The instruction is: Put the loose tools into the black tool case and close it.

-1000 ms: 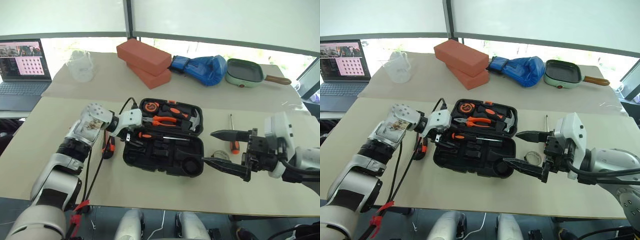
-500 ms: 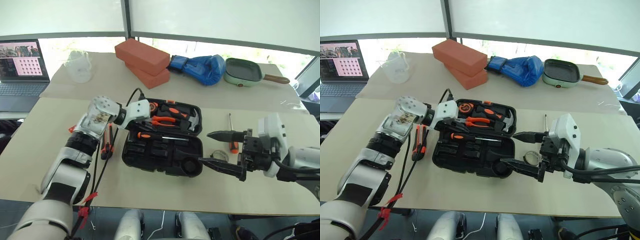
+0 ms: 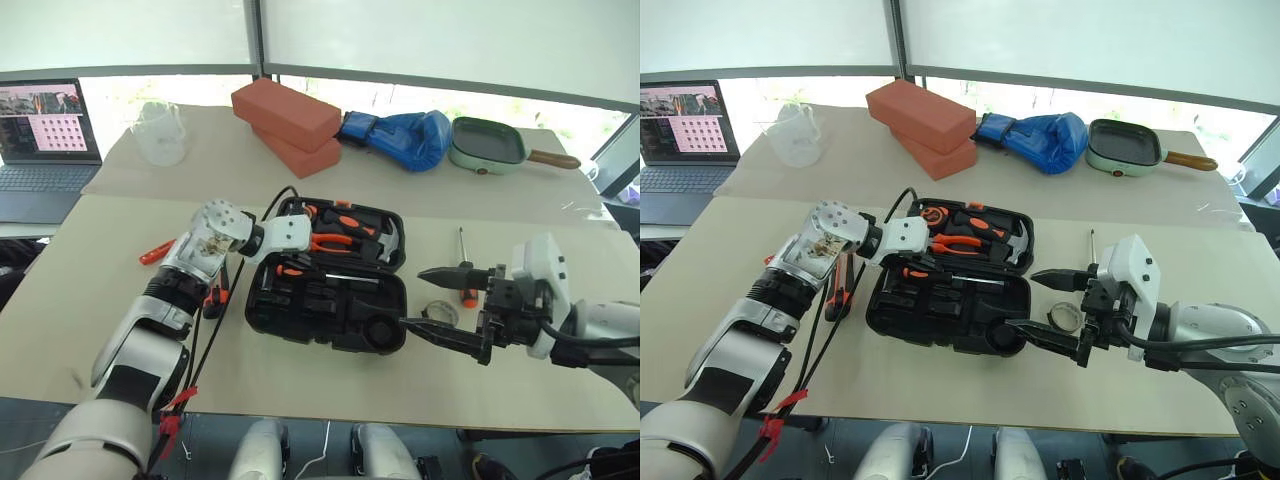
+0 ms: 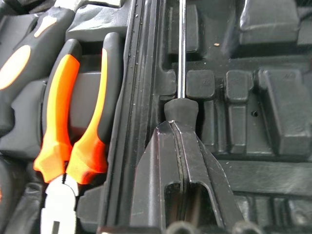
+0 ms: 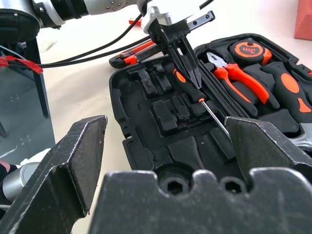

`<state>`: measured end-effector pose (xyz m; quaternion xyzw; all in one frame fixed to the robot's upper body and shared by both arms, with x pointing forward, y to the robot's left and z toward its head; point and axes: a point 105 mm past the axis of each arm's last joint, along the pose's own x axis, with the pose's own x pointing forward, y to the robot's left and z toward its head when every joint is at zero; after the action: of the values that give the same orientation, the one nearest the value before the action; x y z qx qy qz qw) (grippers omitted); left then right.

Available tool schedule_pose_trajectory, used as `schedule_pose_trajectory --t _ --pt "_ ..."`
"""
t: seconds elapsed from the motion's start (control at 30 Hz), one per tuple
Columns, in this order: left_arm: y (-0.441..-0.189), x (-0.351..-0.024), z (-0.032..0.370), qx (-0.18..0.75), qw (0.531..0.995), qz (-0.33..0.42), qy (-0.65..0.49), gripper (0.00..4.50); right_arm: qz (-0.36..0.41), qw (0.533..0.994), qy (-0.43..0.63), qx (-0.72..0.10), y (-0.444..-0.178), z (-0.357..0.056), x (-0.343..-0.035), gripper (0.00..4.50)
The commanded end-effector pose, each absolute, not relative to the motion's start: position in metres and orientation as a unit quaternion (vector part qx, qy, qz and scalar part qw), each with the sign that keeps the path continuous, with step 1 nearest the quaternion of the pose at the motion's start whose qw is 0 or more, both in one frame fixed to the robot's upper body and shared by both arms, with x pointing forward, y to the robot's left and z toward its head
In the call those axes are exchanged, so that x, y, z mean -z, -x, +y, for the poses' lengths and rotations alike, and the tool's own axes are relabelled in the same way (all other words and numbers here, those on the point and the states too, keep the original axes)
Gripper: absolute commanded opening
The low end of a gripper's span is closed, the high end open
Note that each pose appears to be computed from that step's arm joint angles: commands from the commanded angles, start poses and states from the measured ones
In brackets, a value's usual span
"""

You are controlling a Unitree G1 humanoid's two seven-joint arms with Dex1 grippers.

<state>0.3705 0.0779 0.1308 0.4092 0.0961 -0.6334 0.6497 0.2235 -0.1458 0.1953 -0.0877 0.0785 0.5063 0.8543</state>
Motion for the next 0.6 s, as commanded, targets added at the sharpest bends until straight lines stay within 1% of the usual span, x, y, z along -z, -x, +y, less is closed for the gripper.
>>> schedule_pose_trajectory --t 0.03,0.13,0.23,0.3,0.4,0.43,0.47,0.5,0.53,0.6 --pt "-0.37 -0.109 0.079 0.635 0.635 0.13 -0.421 0.04 0.059 0.86 0.096 -0.498 -0.224 -0.147 -0.201 4.5" --pt "-0.371 -0.108 0.076 0.636 0.635 0.128 -0.419 0.04 0.06 0.86 0.096 -0.497 -0.225 -0.147 -0.199 4.5" --pt "-0.373 -0.114 0.075 0.633 0.647 0.122 -0.407 0.04 0.06 0.863 0.097 -0.493 -0.226 -0.148 -0.198 4.5" --pt "-0.377 -0.128 0.076 0.626 0.671 0.115 -0.38 0.04 0.061 0.869 0.101 -0.48 -0.229 -0.151 -0.197 4.5" --pt "-0.377 -0.162 0.084 0.627 0.711 0.096 -0.305 0.04 0.069 0.888 0.106 -0.441 -0.234 -0.164 -0.194 4.5" --pt "-0.375 -0.176 0.087 0.628 0.723 0.089 -0.274 0.28 0.075 0.898 0.11 -0.42 -0.237 -0.172 -0.192 4.5" --pt "-0.369 -0.195 0.092 0.636 0.732 0.081 -0.23 0.54 0.084 0.911 0.107 -0.39 -0.239 -0.183 -0.189 4.5" --pt "-0.359 -0.216 0.098 0.648 0.737 0.071 -0.179 0.7 0.092 0.926 0.1 -0.352 -0.24 -0.199 -0.187 4.5" --pt "-0.349 -0.232 0.101 0.661 0.735 0.064 -0.141 1.09 0.099 0.937 0.092 -0.321 -0.239 -0.213 -0.185 4.5" --pt "-0.331 -0.251 0.103 0.678 0.726 0.058 -0.096 1.81 0.11 0.952 0.075 -0.276 -0.233 -0.235 -0.182 4.5"
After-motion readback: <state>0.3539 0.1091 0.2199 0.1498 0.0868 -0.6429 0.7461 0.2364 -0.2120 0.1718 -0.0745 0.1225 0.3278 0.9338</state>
